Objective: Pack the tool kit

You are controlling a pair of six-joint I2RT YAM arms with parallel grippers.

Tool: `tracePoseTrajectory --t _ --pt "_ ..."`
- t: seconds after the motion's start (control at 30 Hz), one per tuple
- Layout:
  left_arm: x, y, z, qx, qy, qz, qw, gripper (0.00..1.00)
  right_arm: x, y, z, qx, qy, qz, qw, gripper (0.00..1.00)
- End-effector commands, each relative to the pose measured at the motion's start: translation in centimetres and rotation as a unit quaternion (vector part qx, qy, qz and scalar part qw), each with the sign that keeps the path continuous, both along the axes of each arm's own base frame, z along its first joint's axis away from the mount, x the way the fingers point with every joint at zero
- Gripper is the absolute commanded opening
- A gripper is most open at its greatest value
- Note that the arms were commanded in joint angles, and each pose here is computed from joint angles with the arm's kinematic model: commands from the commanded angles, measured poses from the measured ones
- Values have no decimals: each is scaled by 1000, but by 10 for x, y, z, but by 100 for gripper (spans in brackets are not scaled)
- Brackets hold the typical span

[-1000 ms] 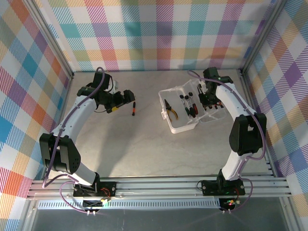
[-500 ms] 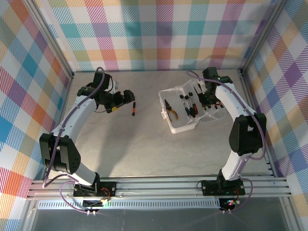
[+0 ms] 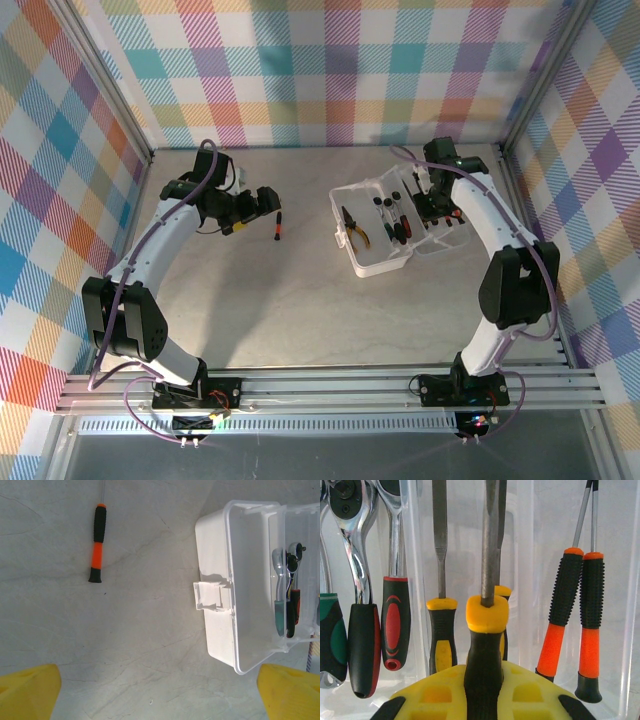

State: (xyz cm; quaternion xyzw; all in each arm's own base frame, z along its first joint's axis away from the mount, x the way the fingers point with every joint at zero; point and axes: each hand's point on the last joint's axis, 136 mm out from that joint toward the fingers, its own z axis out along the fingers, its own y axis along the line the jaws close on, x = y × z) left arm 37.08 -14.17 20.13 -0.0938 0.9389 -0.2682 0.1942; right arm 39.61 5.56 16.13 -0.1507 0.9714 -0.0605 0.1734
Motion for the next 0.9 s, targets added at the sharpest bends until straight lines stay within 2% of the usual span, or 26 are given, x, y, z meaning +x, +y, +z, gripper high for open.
tracePoseTrajectory --t 0.0,0.37,0.53,0.77,0.8,0.87 --pt "2 -5 5 -9 -9 -10 1000 100 -12 2 2 5 8 6 1000 10" --pt "2 -5 4 -8 -6 -11 1000 100 -17 1 -11 5 22 3 1000 27" --pt "2 -5 4 -7 -7 -11 1000 100 -15 0 -4 3 15 2 1000 37" --pt "2 -2 -3 3 0 -8 1000 100 -17 0 13 8 0 1 1000 44" --pt "2 -1 -5 8 2 -7 1000 100 -17 0 17 10 -4 1 1000 46" --pt "3 4 -14 25 9 -4 1000 100 -20 3 27 20 -14 3 1000 57"
